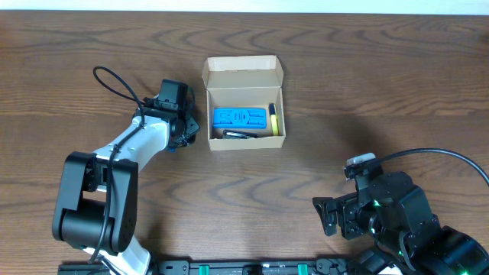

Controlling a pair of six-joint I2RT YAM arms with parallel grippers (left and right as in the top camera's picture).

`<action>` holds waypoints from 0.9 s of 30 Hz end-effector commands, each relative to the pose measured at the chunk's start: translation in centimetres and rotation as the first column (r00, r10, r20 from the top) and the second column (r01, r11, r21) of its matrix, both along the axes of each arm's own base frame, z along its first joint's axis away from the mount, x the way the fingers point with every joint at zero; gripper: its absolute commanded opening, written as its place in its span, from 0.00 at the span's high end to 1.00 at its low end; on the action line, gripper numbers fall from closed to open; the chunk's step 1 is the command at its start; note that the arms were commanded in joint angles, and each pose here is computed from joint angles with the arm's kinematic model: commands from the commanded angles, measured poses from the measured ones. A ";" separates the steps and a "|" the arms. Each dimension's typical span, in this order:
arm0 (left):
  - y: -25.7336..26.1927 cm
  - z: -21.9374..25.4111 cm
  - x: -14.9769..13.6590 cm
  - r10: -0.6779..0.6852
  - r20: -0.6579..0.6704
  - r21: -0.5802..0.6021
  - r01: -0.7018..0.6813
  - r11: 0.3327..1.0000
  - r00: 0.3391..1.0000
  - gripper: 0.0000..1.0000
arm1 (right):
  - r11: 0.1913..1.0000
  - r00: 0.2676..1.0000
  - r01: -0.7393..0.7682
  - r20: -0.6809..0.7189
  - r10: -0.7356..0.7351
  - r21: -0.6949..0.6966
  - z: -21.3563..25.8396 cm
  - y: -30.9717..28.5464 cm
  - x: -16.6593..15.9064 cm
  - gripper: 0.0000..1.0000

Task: Pack container
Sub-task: 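Carry the correction tape toward the box with the left gripper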

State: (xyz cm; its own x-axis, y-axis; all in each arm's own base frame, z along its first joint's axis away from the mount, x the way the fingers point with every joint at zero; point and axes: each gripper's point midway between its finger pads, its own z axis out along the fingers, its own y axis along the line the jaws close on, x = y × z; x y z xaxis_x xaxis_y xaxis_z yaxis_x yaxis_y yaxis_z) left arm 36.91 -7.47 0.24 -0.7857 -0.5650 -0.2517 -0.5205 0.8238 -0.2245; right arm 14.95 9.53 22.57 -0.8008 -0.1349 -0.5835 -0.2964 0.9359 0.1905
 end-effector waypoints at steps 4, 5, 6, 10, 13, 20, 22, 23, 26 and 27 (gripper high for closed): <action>0.2 -0.4 0.0 0.000 -0.014 0.015 0.000 1.000 1.000 0.63 | 1.000 1.000 -0.003 -0.008 0.003 0.005 -0.2 0.2 -0.2 0.01; 0.2 -0.4 0.0 0.000 -0.013 0.015 0.000 1.000 1.000 0.64 | 1.000 1.000 -0.003 -0.008 0.003 0.005 -0.2 0.2 -0.2 0.01; 0.2 -0.4 0.0 0.000 -0.013 0.015 0.000 1.000 1.000 0.67 | 1.000 1.000 -0.003 -0.008 0.003 0.005 -0.2 0.2 -0.2 0.01; 0.1 -0.2 0.2 0.000 -0.008 0.013 0.001 1.000 1.000 0.75 | 1.000 1.000 -0.003 -0.008 0.003 0.005 -0.2 0.2 -0.2 0.01; 0.1 0.5 0.6 -0.001 0.003 0.012 0.001 1.000 1.000 0.78 | 1.000 1.000 -0.003 -0.008 0.003 0.005 -0.2 0.1 -0.2 0.01; 0.7 4.9 1.6 -0.038 0.059 0.066 0.034 0.997 0.998 0.85 | 1.000 1.000 -0.003 -0.008 0.003 0.005 -0.2 0.1 -0.2 0.01; 0.7 6.9 1.8 -0.062 0.088 0.077 0.055 0.996 0.994 0.86 | 1.000 1.000 -0.003 -0.008 0.003 0.005 -0.2 0.1 -0.2 0.01; 0.7 7.9 1.8 -0.075 0.104 0.079 0.067 0.995 0.992 0.87 | 1.000 1.000 -0.003 -0.008 0.003 0.005 -0.2 0.1 -0.2 0.01; 0.2 10.7 1.9 -0.125 0.162 0.091 0.111 0.990 0.979 0.87 | 1.000 1.000 -0.003 -0.008 0.003 0.005 -0.2 0.2 -0.2 0.01; -0.1 11.6 1.9 -0.144 0.183 0.095 0.128 0.987 0.973 0.88 | 1.000 1.000 -0.003 -0.008 0.003 0.005 -0.2 0.2 -0.2 0.01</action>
State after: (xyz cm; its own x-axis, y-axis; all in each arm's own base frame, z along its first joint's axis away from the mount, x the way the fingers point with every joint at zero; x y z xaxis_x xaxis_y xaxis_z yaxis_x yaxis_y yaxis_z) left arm 37.95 -7.19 8.05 -0.7970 -0.4925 -0.3498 -0.4387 0.8699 -0.2253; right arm 14.95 9.53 22.57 -0.8008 -0.1349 -0.5835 -0.2964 0.9359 0.1905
